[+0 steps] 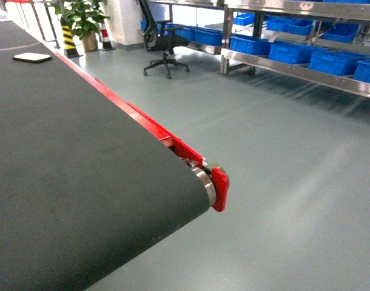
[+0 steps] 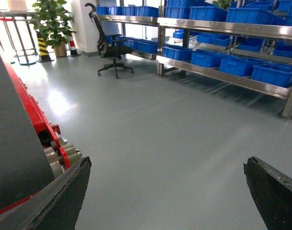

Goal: Pick blue part to blue bin on bottom shelf

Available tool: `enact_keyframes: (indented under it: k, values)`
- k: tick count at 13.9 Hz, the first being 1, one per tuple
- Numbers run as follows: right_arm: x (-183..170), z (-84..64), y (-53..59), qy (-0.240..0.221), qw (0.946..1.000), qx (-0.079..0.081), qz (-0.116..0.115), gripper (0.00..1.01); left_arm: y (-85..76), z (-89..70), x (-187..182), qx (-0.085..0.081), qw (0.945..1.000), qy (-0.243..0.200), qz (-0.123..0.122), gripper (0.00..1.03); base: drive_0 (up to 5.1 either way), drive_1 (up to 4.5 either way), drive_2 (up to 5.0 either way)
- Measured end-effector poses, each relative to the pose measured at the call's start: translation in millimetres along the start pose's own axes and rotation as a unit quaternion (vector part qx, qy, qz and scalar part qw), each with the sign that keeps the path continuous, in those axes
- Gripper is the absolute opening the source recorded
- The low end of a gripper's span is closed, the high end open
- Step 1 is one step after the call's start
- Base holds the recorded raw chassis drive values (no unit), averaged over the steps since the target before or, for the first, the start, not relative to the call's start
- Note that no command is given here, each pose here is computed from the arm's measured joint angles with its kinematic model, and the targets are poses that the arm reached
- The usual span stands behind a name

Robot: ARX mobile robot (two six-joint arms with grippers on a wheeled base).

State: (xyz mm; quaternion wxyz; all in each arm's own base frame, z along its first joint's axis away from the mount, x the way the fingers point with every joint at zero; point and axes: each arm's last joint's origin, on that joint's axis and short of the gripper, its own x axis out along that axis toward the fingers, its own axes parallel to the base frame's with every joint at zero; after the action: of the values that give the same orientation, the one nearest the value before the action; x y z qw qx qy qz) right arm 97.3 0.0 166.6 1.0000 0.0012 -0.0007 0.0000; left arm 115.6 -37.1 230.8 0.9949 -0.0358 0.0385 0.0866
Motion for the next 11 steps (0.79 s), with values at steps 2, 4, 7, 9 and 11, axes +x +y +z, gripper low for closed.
enact_keyframes:
  k: [2, 4, 7, 9, 11]
  values:
    - [0.0, 0.0, 0.0, 0.0, 1.0, 0.0, 0.0, 0.98, 0.0, -0.1, 0.0, 0.0, 1.0, 0.0, 0.0, 0.43, -1.4, -1.45, -1.4]
    - [0.0, 0.0, 0.0, 0.0, 1.0, 0.0, 0.0, 0.98, 0.0, -0.1, 0.0, 0.0, 1.0, 0.0, 0.0, 0.43, -1.4, -1.45, -1.4]
    - [0.0, 0.0, 0.0, 0.0, 1.0, 0.0, 0.0, 0.98, 0.0, -0.1, 0.0, 0.0, 1.0, 0.0, 0.0, 0.43, -1.4, -1.45, -1.4]
    - [0.0, 0.0, 0.0, 0.0, 1.0, 0.0, 0.0, 0.98, 0.0, -0.1, 0.0, 0.0, 1.0, 0.0, 0.0, 0.43, -1.4, -1.45, -1.4]
    - [0.0, 0.0, 0.0, 0.0, 1.0, 0.0, 0.0, 0.98, 0.0, -0.1, 0.0, 0.0, 1.0, 0.0, 0.0, 0.43, -1.5, -1.51, -1.5]
